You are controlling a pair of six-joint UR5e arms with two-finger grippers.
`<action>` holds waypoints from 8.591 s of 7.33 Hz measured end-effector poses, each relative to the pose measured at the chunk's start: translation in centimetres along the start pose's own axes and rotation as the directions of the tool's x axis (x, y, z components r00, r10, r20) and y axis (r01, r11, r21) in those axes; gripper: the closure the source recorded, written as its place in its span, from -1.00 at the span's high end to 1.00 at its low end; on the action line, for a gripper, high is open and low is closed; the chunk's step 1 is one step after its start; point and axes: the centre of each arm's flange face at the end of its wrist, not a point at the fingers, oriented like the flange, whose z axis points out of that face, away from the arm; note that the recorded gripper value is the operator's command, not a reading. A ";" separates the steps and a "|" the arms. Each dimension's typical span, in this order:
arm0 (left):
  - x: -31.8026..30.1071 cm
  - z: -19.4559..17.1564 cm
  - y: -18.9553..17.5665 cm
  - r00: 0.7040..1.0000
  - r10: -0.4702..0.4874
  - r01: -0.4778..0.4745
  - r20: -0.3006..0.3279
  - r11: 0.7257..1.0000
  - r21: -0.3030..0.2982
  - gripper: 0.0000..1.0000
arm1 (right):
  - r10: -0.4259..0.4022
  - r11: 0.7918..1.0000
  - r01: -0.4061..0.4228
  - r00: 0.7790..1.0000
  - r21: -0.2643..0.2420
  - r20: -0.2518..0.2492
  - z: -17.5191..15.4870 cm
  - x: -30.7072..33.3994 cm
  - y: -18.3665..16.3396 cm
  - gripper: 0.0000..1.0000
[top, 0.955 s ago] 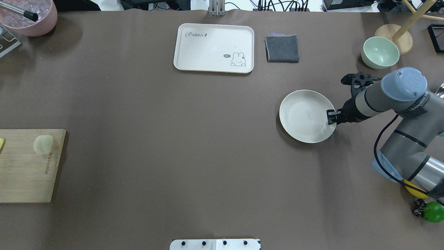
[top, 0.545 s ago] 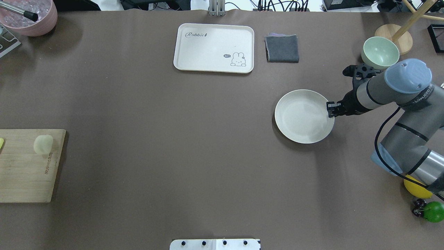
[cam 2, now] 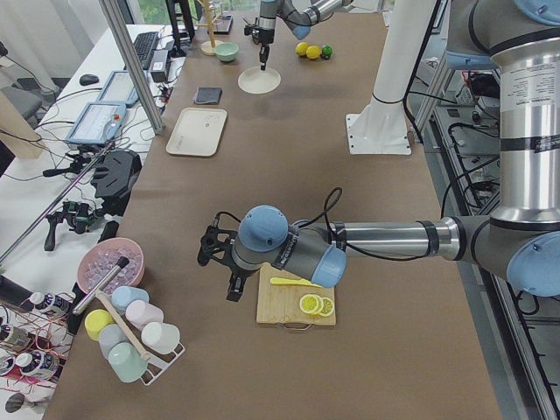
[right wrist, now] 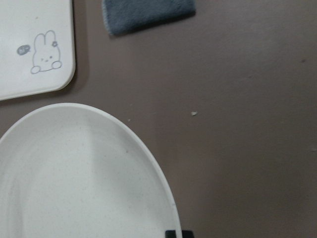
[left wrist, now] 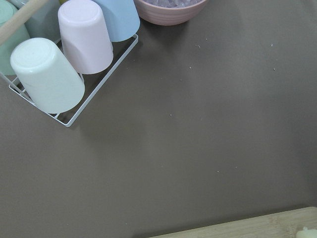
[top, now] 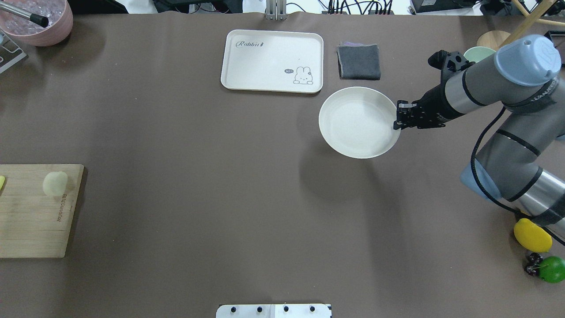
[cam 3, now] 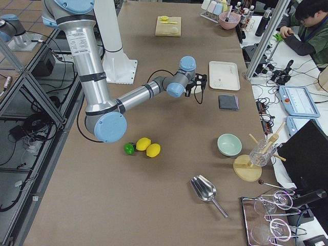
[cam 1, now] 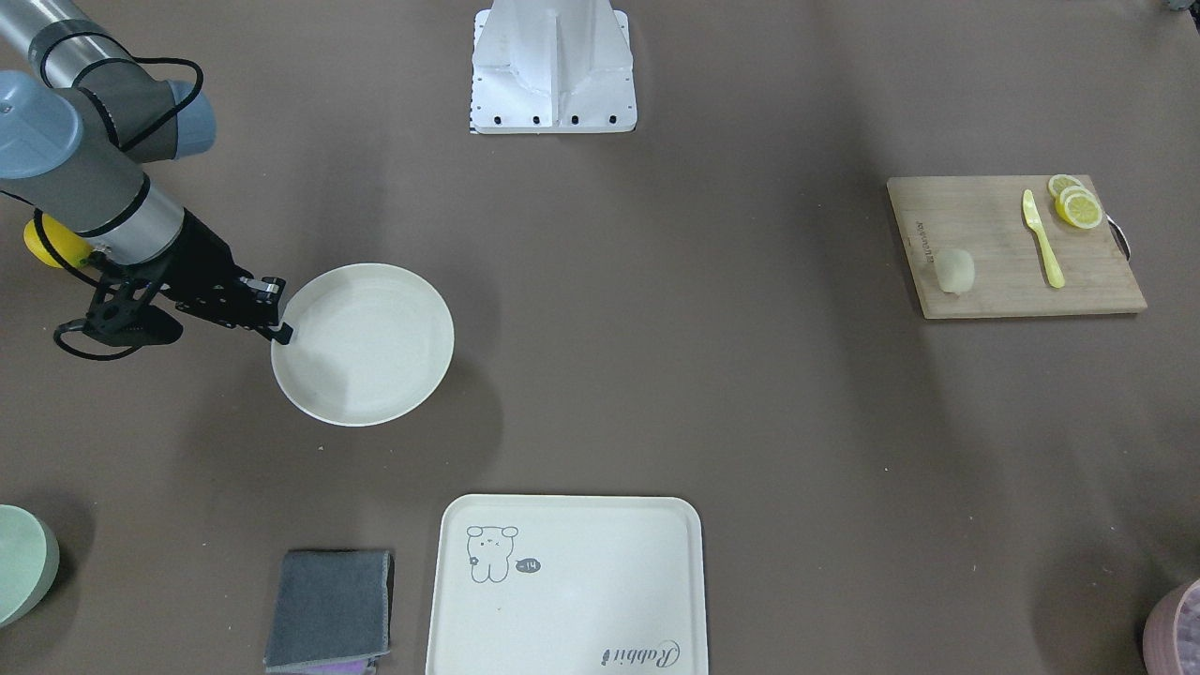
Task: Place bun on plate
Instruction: 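Drag the white plate with the right gripper toward the table centre, release, then grasp the cream bun with the left gripper while the right gripper lifts away, then lift the bun with the left gripper while the right arm withdraws to rest, then carry the bun with the left gripper over the white plate and lower it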
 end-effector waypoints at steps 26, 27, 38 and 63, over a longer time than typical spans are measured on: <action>24.3 19.5 12.1 0.997 -0.078 0.080 0.019 0.991 -0.110 0.53 | 0.115 0.993 -0.111 0.990 0.051 -0.076 2.5 -13.1 5.9 1.00; 24.8 19.9 11.8 0.997 -0.071 0.072 0.015 0.991 -0.109 0.47 | 0.117 0.992 -0.114 0.990 0.047 -0.083 2.2 -12.7 5.3 1.00; 24.0 19.3 9.4 0.999 -0.036 0.037 0.007 0.996 -0.077 -1.00 | 0.099 0.994 -0.094 0.990 0.050 -0.097 0.6 -11.5 3.0 1.00; 76.9 26.8 5.5 0.980 -0.200 0.201 0.017 0.979 -0.048 -0.14 | -0.212 0.971 0.155 0.911 -0.183 -0.354 -20.9 38.5 -4.2 1.00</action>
